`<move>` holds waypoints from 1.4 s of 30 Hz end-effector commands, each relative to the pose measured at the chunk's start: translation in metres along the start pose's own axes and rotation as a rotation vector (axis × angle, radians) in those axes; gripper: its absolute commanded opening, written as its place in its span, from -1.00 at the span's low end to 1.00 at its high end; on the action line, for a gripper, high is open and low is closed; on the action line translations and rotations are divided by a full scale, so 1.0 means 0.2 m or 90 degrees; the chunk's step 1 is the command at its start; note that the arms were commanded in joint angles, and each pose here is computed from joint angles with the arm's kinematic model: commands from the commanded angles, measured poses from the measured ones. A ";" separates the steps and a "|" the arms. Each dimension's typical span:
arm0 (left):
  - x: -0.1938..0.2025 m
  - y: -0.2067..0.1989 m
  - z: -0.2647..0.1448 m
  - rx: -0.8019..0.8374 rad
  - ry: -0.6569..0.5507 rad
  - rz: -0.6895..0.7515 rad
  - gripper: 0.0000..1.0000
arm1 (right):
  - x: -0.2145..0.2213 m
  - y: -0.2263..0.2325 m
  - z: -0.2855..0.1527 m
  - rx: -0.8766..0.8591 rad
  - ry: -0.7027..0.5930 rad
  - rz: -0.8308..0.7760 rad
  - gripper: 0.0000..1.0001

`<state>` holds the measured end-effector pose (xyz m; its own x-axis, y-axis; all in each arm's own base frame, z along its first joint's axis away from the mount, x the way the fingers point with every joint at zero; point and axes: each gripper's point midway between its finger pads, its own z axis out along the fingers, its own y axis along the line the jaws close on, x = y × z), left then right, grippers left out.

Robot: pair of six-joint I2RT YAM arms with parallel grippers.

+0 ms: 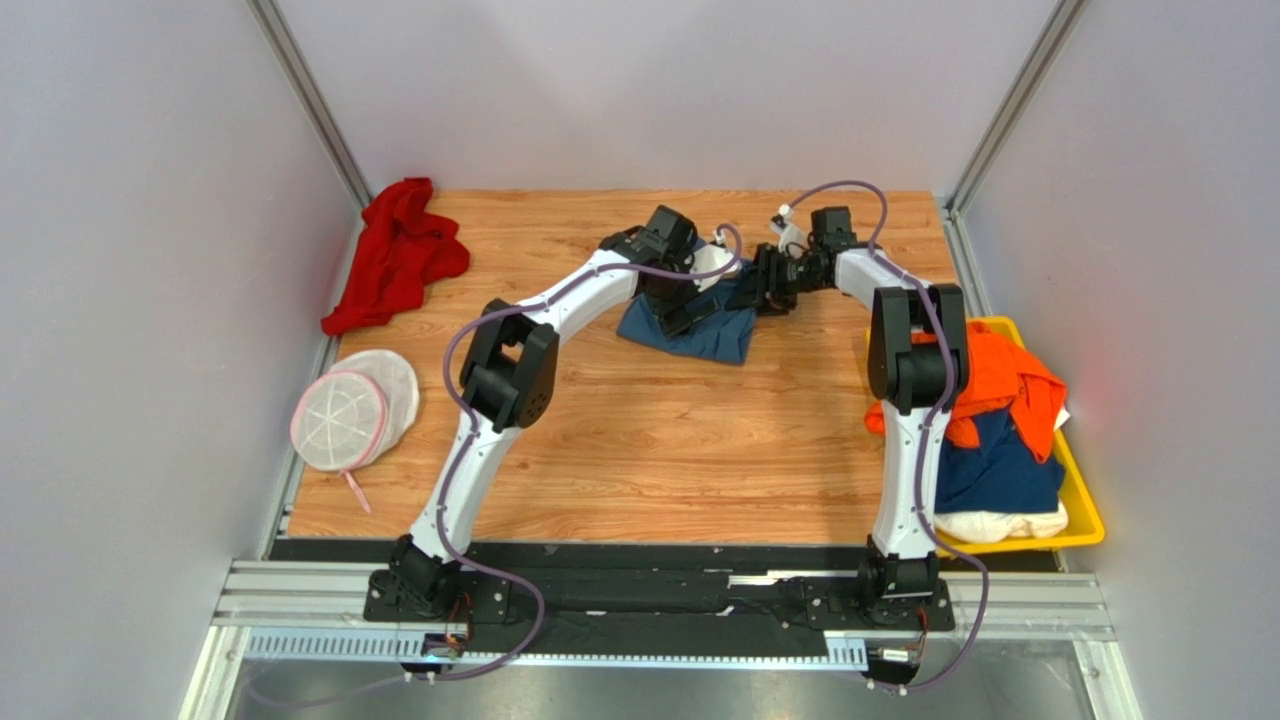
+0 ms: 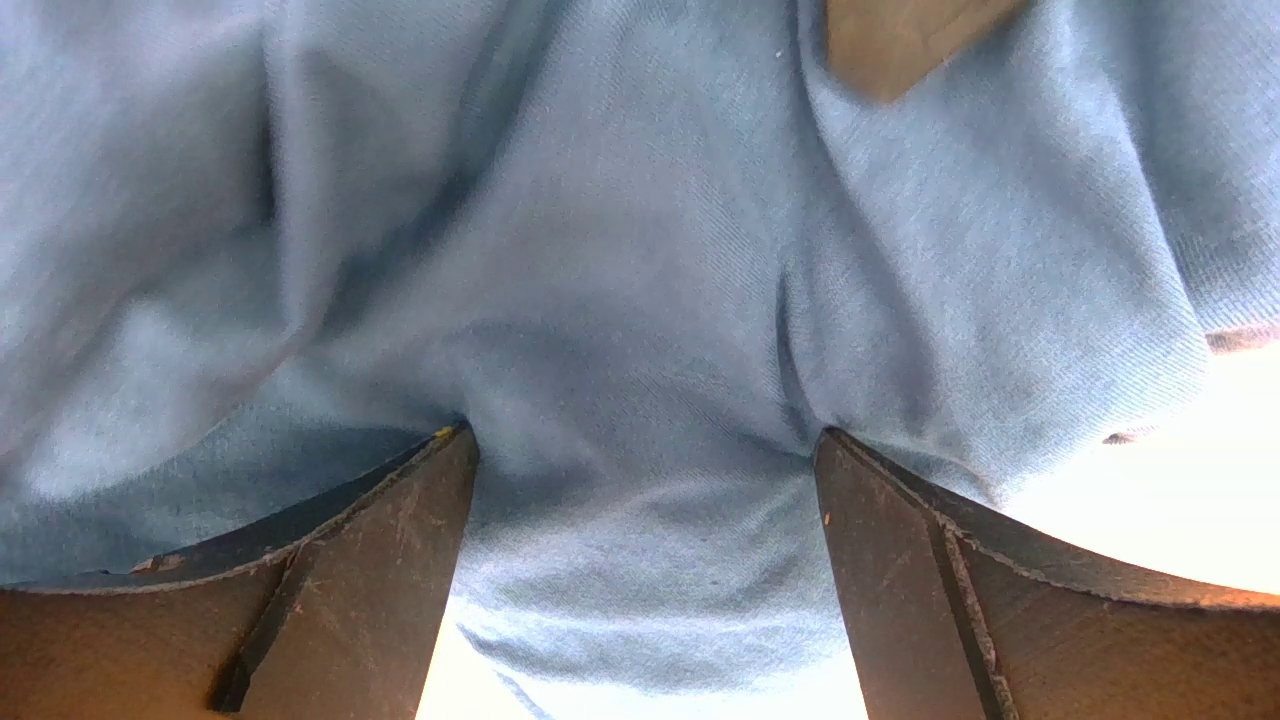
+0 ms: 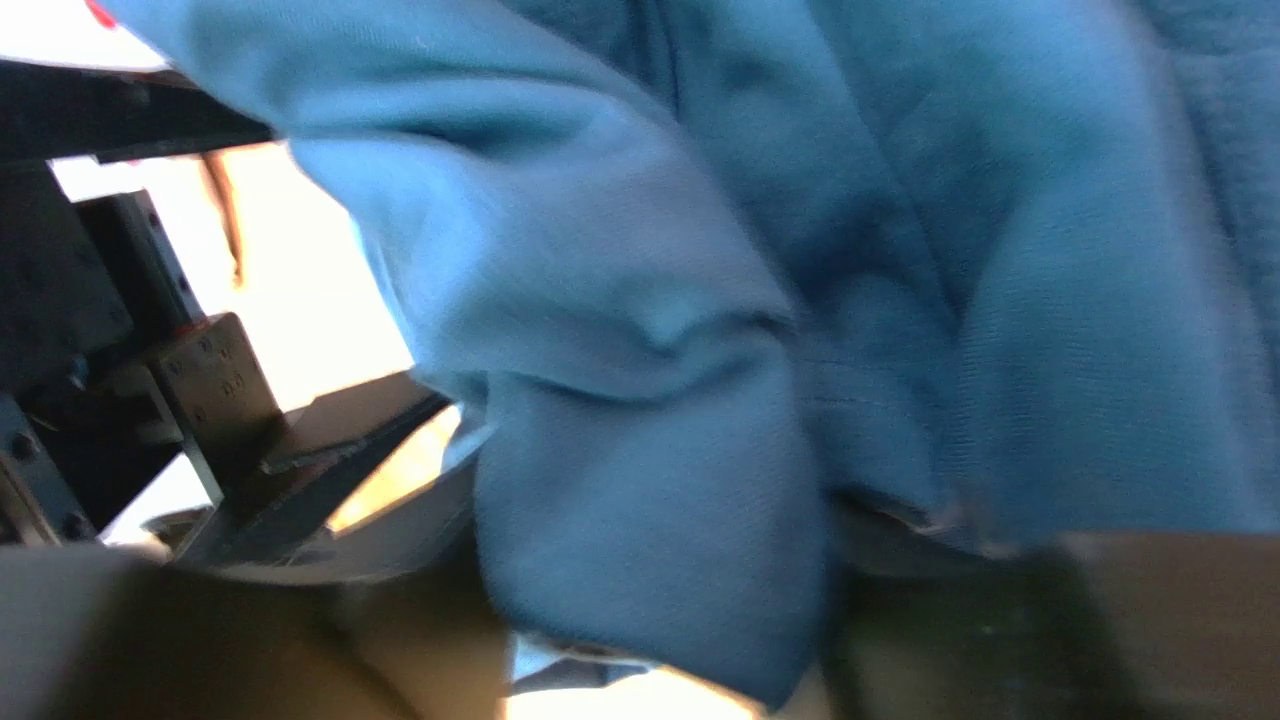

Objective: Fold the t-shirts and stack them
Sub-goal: Put the neatly folded tshirt into the corner of the board with the right arm

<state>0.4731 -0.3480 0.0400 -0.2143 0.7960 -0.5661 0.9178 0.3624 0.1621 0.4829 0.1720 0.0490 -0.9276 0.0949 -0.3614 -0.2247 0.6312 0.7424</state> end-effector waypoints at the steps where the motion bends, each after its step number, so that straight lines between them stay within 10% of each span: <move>1: -0.11 -0.03 -0.13 0.001 -0.027 0.011 0.84 | -0.03 0.01 -0.02 0.010 0.000 -0.013 -0.42; 4: -0.11 -0.03 -0.14 -0.004 -0.025 0.015 0.83 | -0.06 -0.02 -0.09 0.032 -0.012 -0.007 -1.00; 22: -0.34 0.05 -0.65 -0.093 -0.109 0.055 0.83 | -0.51 -0.28 -0.79 0.300 -0.132 -0.050 -1.00; 42: -0.17 -0.01 -0.63 -0.094 -0.067 0.087 0.82 | -0.49 -0.84 -1.28 0.613 -0.090 -0.055 -1.00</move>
<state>0.4376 -0.3159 0.1336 -0.1018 0.8011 -0.5898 0.8903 0.3379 0.3053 0.5272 -0.1135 0.0905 -0.8728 0.1359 -0.4689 0.0979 0.9897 0.1047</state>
